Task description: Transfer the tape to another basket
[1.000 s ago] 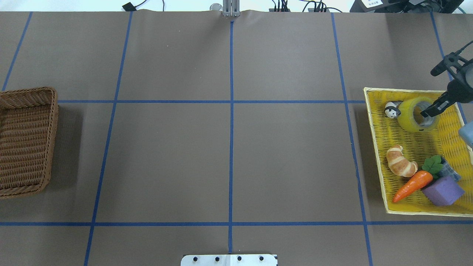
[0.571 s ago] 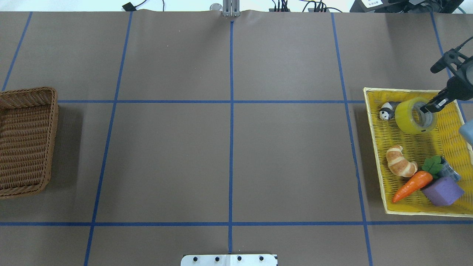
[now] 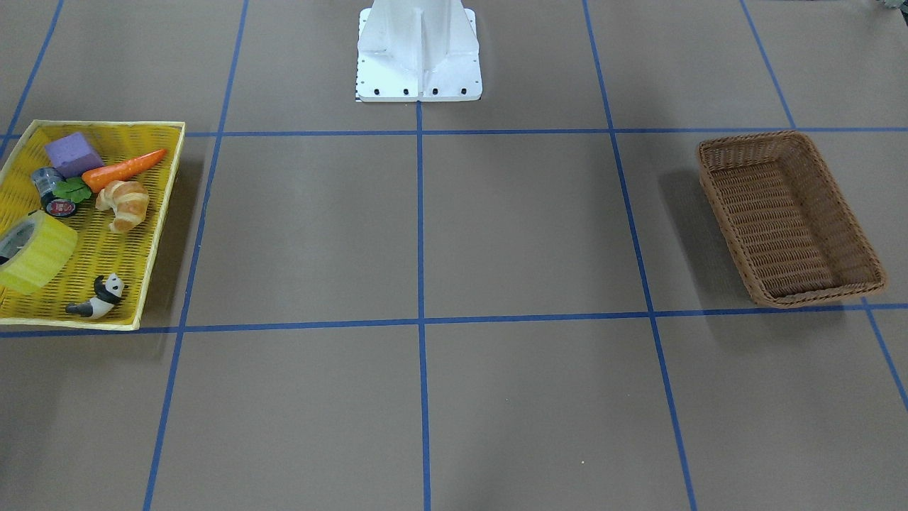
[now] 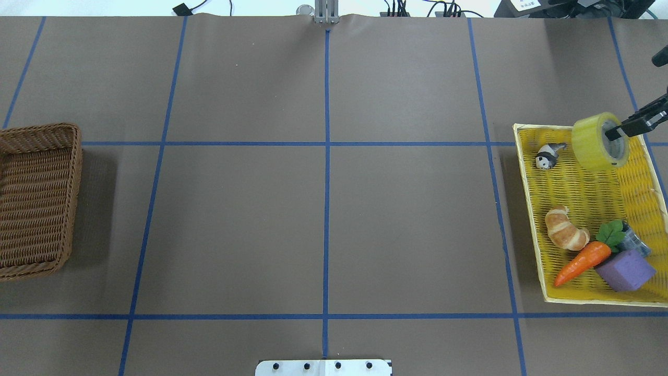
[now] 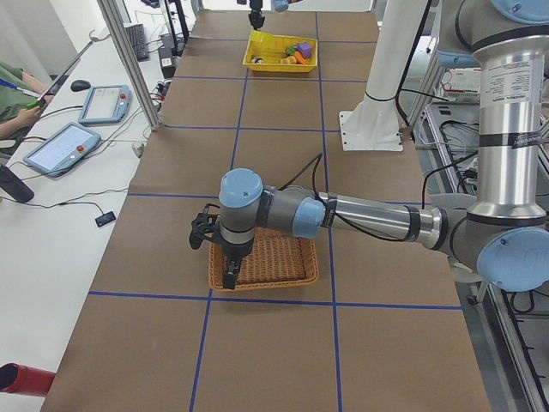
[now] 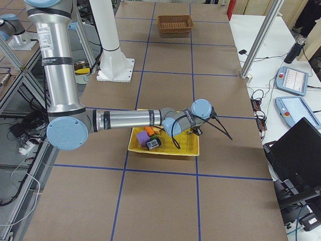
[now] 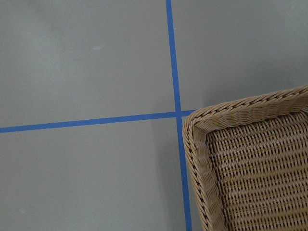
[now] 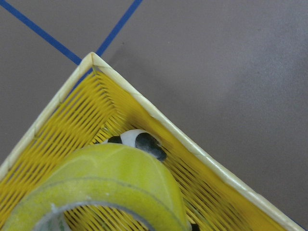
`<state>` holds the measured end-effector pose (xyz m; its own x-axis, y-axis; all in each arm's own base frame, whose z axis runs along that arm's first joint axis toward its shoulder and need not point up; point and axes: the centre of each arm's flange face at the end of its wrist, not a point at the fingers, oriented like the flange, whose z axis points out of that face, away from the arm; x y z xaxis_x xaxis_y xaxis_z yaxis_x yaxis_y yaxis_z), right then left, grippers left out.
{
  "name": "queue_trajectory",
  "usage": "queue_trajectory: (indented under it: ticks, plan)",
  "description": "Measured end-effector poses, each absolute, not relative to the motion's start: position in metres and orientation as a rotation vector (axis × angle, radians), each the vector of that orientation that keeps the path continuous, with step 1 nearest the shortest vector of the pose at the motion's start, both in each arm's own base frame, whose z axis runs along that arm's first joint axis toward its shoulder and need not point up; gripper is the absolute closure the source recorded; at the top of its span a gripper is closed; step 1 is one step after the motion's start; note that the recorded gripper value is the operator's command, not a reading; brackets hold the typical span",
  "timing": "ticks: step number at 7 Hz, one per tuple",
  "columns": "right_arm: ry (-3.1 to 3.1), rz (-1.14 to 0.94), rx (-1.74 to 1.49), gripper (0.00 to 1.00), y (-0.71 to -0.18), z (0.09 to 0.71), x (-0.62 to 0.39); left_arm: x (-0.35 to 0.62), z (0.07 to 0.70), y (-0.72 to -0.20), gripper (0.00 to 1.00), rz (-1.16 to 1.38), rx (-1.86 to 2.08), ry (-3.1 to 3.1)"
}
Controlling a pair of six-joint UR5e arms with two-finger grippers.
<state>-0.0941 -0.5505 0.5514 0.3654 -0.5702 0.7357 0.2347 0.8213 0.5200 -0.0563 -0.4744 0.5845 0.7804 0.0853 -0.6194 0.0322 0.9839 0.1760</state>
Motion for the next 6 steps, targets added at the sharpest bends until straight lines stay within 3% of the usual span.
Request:
queue_trajectory:
  ticks: [3, 6]
  plan:
    - [-1.19, -0.346, 0.312, 1.0, -0.562, 0.427, -0.116, -0.055, 0.579, -0.479, 0.02, 0.028, 0.222, 0.682]
    - [-1.277, -0.239, 0.249, 1.0, -0.544, 0.286, -0.198, -0.013, 0.542, -0.492, 0.02, -0.054, 0.366, 0.804]
